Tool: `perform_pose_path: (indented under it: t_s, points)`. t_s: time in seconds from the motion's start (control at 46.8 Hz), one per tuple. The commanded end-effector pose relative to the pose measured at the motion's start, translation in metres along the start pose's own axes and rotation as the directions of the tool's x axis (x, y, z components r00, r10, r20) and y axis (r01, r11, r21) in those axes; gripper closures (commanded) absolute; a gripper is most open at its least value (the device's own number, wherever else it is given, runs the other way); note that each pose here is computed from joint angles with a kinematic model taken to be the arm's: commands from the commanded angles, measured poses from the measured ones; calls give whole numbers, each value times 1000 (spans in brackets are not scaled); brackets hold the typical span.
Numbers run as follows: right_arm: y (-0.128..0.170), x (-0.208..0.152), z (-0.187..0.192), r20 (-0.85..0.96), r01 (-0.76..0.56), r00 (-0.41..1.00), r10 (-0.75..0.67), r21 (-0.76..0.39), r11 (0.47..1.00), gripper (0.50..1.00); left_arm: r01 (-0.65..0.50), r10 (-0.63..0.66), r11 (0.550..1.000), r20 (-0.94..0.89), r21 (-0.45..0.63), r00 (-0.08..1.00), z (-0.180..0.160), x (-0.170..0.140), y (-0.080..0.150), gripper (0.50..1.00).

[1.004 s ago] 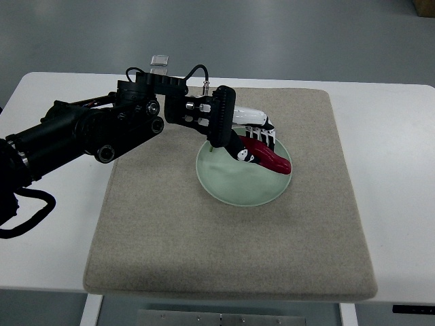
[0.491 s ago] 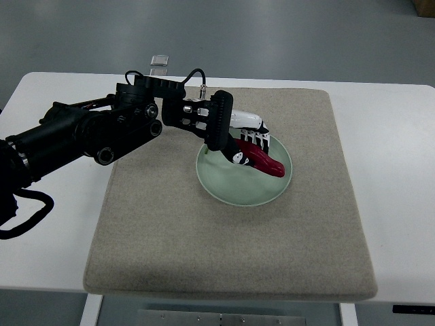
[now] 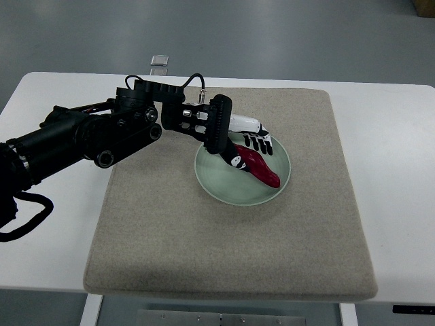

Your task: Place red pepper on plate with left hand

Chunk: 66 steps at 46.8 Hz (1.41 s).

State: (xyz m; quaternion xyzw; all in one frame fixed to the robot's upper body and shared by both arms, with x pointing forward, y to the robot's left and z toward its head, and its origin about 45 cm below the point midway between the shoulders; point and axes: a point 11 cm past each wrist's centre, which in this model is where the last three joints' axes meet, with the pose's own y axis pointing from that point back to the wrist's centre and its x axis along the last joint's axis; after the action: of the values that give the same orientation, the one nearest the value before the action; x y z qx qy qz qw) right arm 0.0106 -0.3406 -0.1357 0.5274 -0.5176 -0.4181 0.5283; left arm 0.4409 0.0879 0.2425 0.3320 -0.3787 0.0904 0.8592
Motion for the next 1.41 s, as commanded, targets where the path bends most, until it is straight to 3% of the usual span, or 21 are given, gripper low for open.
perform_pose_path:
  t_s: [0.0,0.449,0.961,0.983,1.047,1.153,1.388]
  points:
    - [0,0,0,0,0,1000,0,1,1000,572,-2,2,1000,-3,-2,1000,0,0,0,757]
    - [0,0,0,0,0,1000,0,1,1000,572,-99,101,993,-23,70,995,-25,24,13,737]
    - [0,0,0,0,0,1000,0,-1,1000,572,-260,303,936,-167,237,938,-90,46,53,724]
    - [0,0,0,0,0,1000,0,1,1000,572,-263,308,934,-174,241,935,-91,46,54,714]
    - [0,0,0,0,0,1000,0,1,1000,572,-273,326,927,-188,258,927,-98,47,59,622]
    - [0,0,0,0,0,1000,0,-1,1000,572,-303,366,908,-193,290,910,-109,46,66,542]
    - [0,0,0,0,0,1000,0,1,1000,572,-389,478,853,-219,348,851,-128,49,81,508]
